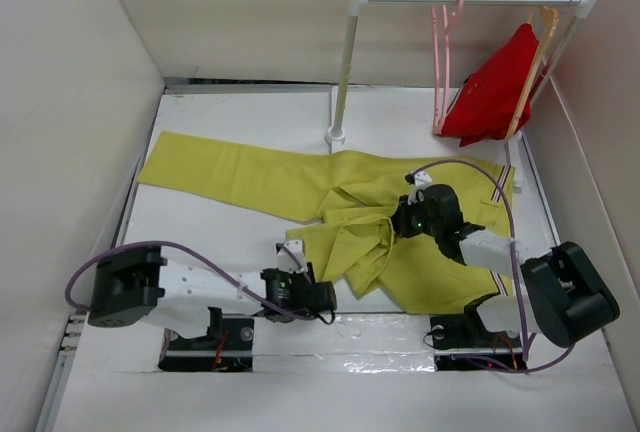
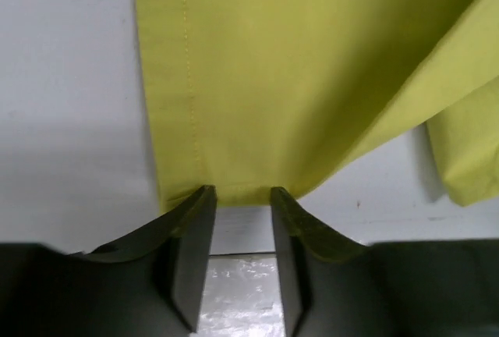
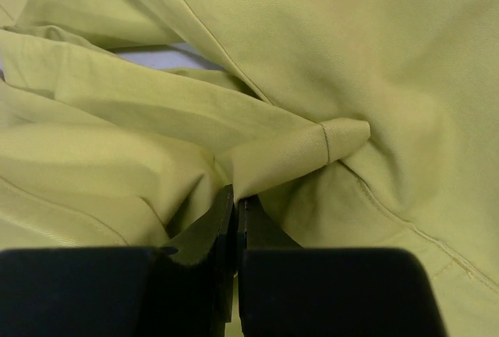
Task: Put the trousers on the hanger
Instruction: Flatten out the trousers at the center of the board.
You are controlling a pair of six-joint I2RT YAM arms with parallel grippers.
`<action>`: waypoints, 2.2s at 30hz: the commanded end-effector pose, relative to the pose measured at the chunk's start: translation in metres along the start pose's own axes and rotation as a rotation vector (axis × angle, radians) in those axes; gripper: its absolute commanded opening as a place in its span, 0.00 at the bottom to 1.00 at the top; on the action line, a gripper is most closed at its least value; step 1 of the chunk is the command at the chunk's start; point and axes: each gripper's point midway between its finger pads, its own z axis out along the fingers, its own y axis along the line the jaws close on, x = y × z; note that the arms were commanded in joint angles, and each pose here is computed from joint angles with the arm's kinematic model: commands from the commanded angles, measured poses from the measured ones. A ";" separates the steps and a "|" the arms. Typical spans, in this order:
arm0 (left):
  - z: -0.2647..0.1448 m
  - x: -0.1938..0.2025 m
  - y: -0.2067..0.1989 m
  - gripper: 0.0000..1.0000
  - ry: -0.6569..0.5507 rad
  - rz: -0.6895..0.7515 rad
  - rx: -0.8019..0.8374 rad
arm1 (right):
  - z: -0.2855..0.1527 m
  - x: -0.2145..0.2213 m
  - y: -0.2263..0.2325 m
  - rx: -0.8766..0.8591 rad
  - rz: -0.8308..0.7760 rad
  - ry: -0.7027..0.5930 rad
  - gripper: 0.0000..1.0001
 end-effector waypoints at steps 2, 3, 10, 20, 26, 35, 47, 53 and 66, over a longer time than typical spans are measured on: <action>-0.018 0.008 0.019 0.43 -0.070 -0.220 -0.208 | 0.004 -0.013 0.003 -0.045 -0.027 -0.059 0.03; -0.021 0.013 0.018 0.52 -0.072 -0.208 -0.214 | 0.005 -0.011 0.004 -0.051 -0.022 -0.059 0.03; -0.024 0.016 -0.004 0.65 -0.055 -0.395 -0.052 | 0.001 -0.012 0.007 -0.071 -0.043 -0.064 0.02; -0.007 0.016 0.029 0.61 -0.036 -0.635 0.015 | -0.009 -0.021 0.014 -0.079 -0.060 -0.091 0.02; 0.002 0.017 0.047 0.55 -0.074 -0.670 -0.054 | -0.009 -0.023 0.026 -0.107 -0.077 -0.095 0.02; 0.008 0.005 0.050 0.49 -0.188 -0.652 -0.087 | -0.008 -0.017 0.028 -0.124 -0.101 -0.055 0.02; 0.006 -0.008 0.050 0.24 -0.239 -0.664 -0.046 | -0.027 -0.004 0.008 -0.038 -0.081 -0.014 0.30; -0.005 -0.024 0.046 0.27 -0.290 -0.627 -0.034 | -0.061 -0.051 0.044 -0.088 -0.197 -0.166 0.59; -0.077 -0.111 0.042 0.44 -0.393 -0.785 0.277 | -0.048 0.007 0.260 -0.716 -0.652 -0.094 0.07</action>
